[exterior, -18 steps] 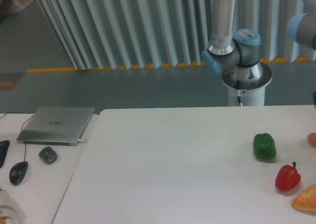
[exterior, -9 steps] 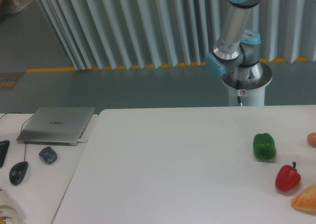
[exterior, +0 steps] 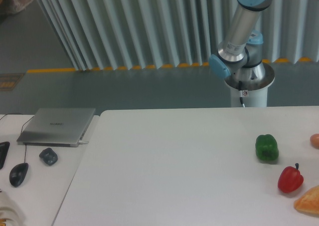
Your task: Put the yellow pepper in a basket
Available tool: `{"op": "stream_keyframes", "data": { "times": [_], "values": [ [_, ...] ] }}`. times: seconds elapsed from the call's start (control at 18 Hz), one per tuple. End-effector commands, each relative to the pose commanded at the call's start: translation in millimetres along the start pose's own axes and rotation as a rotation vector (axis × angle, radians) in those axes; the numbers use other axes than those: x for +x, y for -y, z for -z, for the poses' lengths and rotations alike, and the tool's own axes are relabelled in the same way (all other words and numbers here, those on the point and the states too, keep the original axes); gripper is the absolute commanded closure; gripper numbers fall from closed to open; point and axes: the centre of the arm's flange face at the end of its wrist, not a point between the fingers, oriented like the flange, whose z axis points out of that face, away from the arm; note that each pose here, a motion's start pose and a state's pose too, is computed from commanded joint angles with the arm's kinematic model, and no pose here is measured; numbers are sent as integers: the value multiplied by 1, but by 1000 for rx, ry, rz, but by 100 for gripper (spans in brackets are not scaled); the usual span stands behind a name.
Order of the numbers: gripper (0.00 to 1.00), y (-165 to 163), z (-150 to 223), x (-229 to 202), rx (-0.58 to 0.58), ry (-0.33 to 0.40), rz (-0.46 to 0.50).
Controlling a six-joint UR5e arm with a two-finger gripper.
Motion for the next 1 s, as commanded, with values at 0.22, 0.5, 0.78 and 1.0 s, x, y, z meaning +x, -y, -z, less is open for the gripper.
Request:
{"op": "stream_keyframes", "data": {
  "times": [0.22,0.5,0.78,1.0],
  "values": [
    [0,0,23,6,-1,19,-103],
    [0,50,67,27,143,-27,-162],
    [0,107,96,39,151,-38,-258],
    [0,122,88,39,95,-64,-304]
  ]
}}
